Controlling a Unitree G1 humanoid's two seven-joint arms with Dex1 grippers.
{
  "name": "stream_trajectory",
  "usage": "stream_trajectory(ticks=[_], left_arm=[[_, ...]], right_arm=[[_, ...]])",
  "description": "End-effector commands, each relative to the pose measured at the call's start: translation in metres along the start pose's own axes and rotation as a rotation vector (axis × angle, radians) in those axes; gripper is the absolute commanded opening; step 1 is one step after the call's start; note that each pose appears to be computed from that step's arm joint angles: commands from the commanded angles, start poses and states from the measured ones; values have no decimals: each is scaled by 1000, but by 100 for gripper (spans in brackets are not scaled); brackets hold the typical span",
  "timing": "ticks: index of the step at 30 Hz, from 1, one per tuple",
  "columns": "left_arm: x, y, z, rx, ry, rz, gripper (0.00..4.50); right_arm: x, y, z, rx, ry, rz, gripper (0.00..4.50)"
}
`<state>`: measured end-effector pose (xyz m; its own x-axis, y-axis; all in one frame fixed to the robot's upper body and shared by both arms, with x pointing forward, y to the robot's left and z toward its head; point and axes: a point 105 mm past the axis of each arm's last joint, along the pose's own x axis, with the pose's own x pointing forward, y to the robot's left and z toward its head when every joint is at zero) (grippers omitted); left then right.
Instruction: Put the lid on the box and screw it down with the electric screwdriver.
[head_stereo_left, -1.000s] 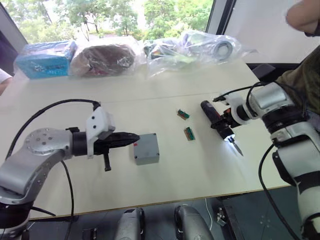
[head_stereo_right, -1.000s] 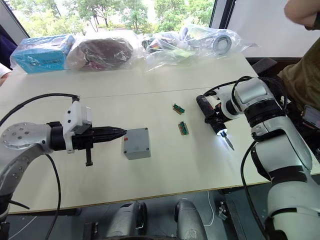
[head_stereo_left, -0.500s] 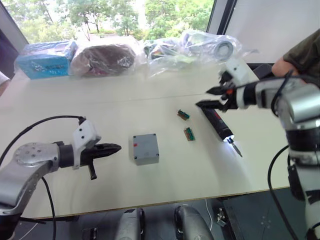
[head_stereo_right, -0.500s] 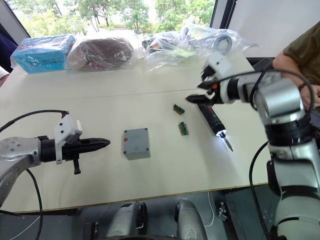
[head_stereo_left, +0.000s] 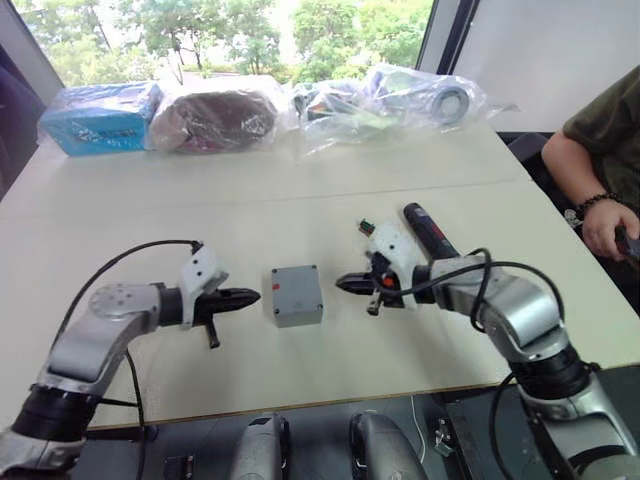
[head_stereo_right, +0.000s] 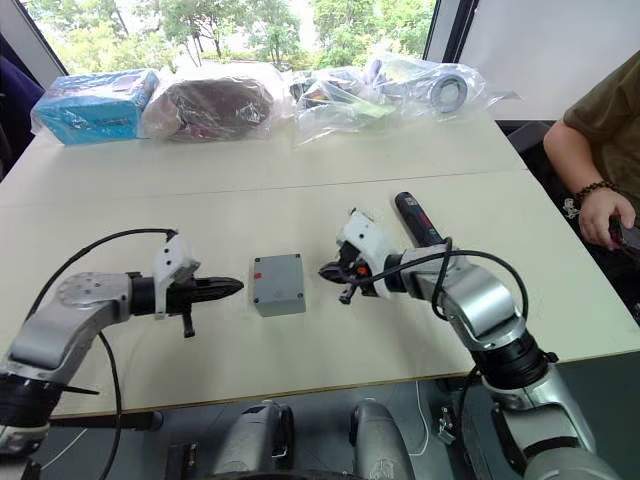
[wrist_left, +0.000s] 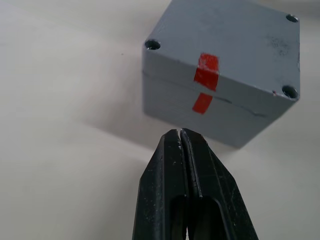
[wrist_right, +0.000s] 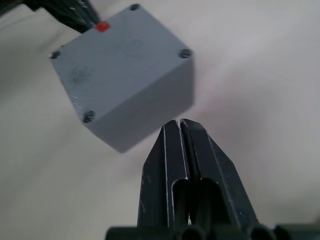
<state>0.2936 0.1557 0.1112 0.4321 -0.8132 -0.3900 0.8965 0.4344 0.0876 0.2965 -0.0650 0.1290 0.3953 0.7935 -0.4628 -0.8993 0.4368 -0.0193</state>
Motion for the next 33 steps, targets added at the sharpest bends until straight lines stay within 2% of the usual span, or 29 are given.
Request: stream_trajectory(ticks=[1, 7, 13, 20, 25, 29, 33], left_arm=[[8, 2, 6, 43, -12, -34, 0], [36, 11, 18, 30, -70, -65, 0], [50, 20, 20, 32, -79, -72, 0], [28, 22, 0, 55, -5, -54, 0], [13, 6, -14, 41, 35, -74, 0], [1, -17, -12, 51, 46, -128, 0], [0, -28, -7, 53, 41, -144, 0]], right_arm=[[4, 7, 7, -18, -19, 12, 4], [12, 23, -1, 22, 32, 69, 4], [13, 32, -1, 19, 62, 98, 4], [-12, 8, 6, -69, 83, -5, 4], [-20, -16, 3, -83, 95, -74, 4], [-15, -35, 7, -90, 58, -112, 4], [-3, -38, 11, -90, 24, -100, 4]])
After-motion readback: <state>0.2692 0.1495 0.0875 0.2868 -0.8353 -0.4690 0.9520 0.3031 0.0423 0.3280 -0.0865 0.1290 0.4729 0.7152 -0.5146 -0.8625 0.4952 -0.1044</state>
